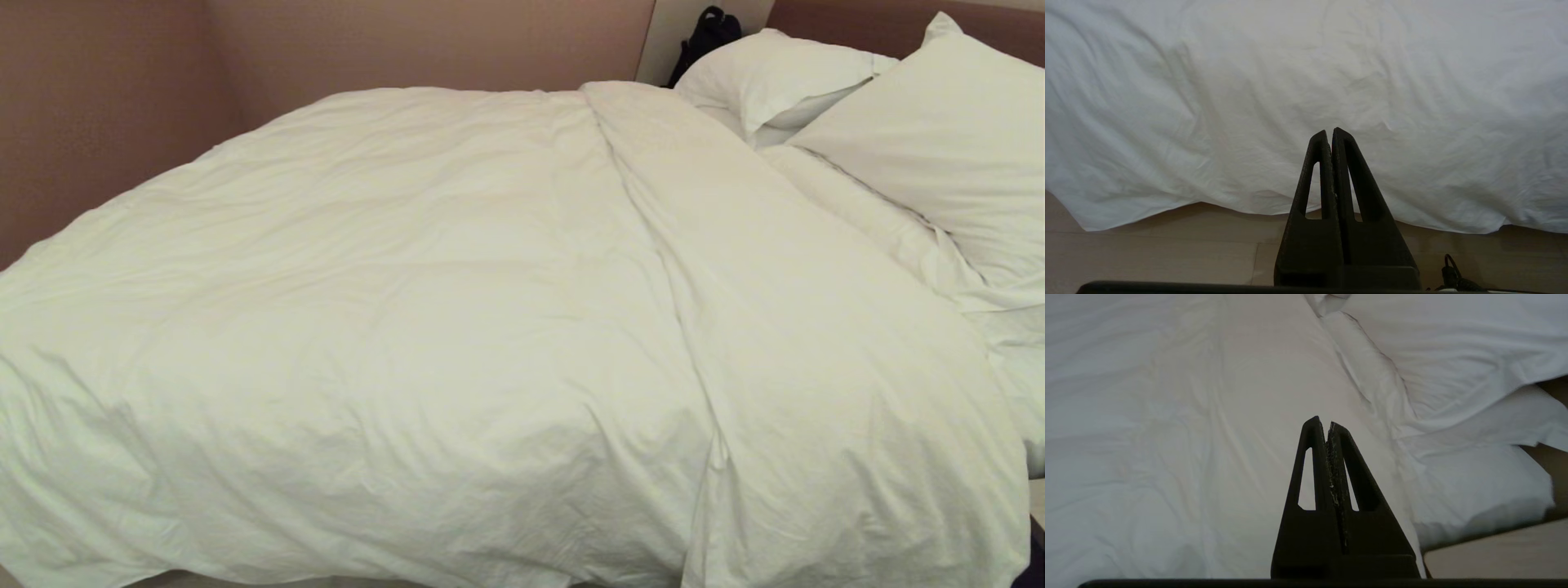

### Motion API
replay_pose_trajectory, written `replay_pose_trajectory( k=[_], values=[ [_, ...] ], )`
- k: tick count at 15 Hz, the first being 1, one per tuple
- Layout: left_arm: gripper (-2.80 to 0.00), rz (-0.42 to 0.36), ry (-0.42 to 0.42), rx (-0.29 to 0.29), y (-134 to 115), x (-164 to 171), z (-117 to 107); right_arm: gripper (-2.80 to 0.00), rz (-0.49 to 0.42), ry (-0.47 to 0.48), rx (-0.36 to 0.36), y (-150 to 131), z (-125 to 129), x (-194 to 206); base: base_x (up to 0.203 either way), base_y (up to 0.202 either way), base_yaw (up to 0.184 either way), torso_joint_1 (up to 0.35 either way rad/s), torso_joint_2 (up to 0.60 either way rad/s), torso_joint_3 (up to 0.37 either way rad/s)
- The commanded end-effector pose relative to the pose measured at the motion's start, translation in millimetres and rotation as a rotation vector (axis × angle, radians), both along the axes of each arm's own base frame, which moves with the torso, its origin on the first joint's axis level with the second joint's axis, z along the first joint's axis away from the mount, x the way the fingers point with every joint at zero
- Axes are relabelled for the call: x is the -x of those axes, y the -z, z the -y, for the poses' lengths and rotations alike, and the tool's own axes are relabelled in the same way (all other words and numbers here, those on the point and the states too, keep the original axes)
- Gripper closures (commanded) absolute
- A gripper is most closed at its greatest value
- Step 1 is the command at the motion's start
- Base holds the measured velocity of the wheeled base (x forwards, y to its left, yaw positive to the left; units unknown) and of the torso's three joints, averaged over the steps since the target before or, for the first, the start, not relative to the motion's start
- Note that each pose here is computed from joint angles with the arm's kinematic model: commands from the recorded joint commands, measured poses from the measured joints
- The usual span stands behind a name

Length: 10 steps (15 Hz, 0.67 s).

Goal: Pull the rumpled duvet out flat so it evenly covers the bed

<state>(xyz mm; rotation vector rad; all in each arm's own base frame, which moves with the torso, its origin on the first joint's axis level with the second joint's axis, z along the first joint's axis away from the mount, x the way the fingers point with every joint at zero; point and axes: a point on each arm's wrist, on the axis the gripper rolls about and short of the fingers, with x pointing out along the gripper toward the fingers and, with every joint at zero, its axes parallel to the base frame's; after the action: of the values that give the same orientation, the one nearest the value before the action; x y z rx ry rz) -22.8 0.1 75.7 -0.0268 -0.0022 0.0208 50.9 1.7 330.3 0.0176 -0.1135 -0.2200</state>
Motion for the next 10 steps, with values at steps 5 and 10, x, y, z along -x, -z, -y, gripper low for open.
replay_pose_trajectory(
  k=[5, 10],
  values=[
    [0.0, 0.001, -0.001, 0.001, 0, 0, 0, 0.0, 0.006, 0.204, -0.026, 11, 9, 21, 0.0, 0.0, 0.0, 0.0, 0.0, 0.0],
    [0.0, 0.001, -0.001, 0.001, 0, 0, 0, 0.0, 0.017, 0.357, -0.047, 24, 15, 39, 0.0, 0.0, 0.0, 0.0, 0.0, 0.0]
  ],
)
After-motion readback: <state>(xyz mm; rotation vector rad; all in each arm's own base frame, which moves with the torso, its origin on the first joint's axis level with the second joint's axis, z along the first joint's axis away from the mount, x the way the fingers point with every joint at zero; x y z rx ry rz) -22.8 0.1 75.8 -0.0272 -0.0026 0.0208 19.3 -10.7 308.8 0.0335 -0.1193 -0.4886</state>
